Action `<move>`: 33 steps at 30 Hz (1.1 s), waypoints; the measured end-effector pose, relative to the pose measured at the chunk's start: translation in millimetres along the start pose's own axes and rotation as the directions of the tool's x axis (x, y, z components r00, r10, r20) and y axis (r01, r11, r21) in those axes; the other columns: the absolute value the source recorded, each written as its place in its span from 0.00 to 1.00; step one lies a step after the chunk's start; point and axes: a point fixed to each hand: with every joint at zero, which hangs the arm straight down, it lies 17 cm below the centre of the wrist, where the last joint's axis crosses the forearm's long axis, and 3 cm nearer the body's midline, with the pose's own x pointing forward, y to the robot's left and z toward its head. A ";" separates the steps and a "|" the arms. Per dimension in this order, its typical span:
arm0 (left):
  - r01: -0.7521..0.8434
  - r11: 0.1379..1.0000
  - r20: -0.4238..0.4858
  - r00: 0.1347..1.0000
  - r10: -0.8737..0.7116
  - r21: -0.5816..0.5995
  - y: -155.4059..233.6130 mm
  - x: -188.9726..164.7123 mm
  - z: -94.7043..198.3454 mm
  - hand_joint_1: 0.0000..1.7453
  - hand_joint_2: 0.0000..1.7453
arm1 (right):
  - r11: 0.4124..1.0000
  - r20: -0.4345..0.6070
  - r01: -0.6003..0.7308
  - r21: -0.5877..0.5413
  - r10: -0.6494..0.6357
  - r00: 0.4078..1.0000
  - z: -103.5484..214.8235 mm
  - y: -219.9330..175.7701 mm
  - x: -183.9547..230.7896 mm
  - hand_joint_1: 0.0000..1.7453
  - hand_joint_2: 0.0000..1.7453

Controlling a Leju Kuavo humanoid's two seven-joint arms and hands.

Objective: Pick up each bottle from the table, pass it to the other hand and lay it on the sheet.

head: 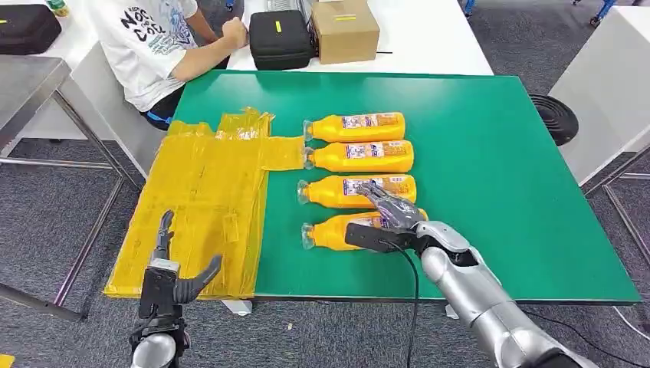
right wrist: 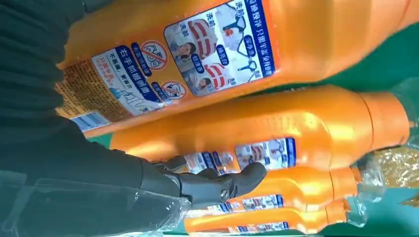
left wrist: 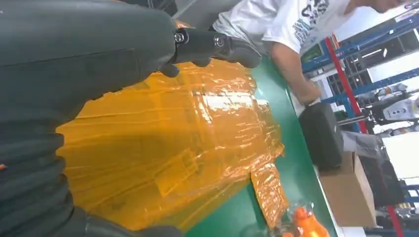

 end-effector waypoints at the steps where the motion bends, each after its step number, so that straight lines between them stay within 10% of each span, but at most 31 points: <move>1: 0.001 1.000 -0.001 1.000 -0.001 0.004 1.7 -0.5 0.4 0.00 1.00 | 1.000 -0.001 -0.001 0.000 0.001 1.000 2.0 2.2 -0.5 0.00 1.00; 33: -0.005 1.000 -0.022 1.000 0.005 0.017 10.9 -8.8 4.8 0.00 1.00 | 0.999 -0.052 -0.012 0.034 0.014 0.999 46.4 16.9 -37.6 0.00 1.00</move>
